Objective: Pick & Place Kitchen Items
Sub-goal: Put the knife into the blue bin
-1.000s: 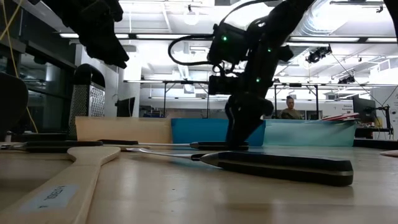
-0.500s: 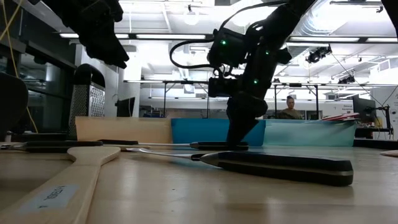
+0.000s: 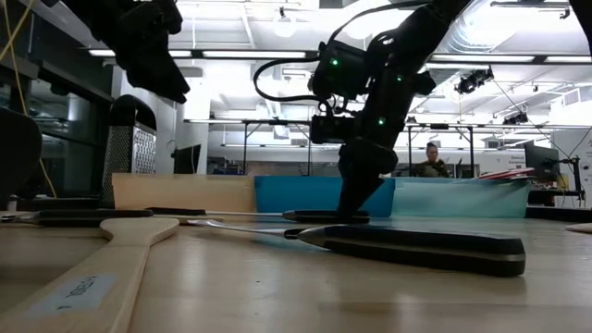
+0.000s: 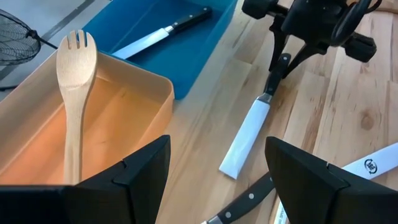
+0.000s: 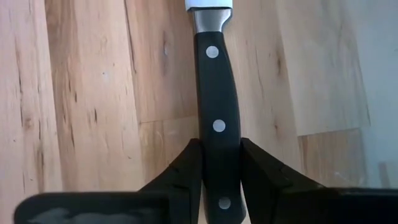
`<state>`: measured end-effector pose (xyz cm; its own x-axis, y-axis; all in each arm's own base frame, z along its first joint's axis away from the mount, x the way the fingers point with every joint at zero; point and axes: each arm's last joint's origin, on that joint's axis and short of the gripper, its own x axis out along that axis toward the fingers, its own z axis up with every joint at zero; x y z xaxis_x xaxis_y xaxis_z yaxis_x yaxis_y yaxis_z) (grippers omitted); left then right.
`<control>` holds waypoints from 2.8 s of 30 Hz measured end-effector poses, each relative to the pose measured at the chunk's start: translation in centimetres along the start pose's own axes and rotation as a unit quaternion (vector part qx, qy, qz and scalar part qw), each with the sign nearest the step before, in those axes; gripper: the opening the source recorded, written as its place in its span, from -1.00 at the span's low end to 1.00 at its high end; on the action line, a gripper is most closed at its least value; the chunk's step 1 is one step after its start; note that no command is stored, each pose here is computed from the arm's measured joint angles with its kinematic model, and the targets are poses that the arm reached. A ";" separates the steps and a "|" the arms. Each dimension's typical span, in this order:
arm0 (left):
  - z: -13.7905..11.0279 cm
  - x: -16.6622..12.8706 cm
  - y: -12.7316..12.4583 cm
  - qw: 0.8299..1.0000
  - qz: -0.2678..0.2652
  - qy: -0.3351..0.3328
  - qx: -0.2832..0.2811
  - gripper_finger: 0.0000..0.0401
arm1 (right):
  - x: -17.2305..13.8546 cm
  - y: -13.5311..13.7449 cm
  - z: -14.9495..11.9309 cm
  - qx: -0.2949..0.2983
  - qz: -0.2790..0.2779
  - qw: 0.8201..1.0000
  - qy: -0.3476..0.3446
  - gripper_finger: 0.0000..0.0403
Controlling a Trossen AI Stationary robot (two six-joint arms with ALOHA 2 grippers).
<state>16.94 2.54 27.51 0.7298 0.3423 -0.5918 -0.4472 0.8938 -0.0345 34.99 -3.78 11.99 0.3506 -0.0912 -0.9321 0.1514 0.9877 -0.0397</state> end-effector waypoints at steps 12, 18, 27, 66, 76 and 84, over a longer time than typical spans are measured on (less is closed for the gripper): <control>-0.1 0.0 0.0 1.000 0.001 0.004 -0.006 0.28 | -2.8 0.7 0.0 0.004 0.003 1.000 -0.013 -0.63; -0.1 0.0 0.0 1.000 0.001 0.004 -0.008 0.28 | -4.3 1.4 0.1 0.003 0.007 1.000 -0.027 -0.63; -0.1 0.0 0.0 1.000 0.001 0.005 -0.009 0.28 | -7.2 1.8 0.1 0.010 -0.012 0.999 -0.049 -0.63; -0.1 0.0 0.0 1.000 0.001 0.005 -0.013 0.28 | -12.7 -8.9 -0.8 0.098 -0.172 0.975 -0.098 -0.63; -0.1 0.0 0.0 1.000 0.001 0.005 -0.013 0.28 | -11.8 -11.2 -1.6 0.123 -0.157 0.972 -0.125 -0.63; -0.1 0.0 0.0 1.000 0.001 0.005 -0.014 0.28 | -10.4 -12.1 -2.8 0.151 -0.145 0.967 -0.146 -0.63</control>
<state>16.88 2.54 27.43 0.7239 0.3412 -0.5997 -0.4626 0.8849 -0.0549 26.93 -14.47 21.21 0.4926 -0.4349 -0.7538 0.5302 0.8368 -0.1363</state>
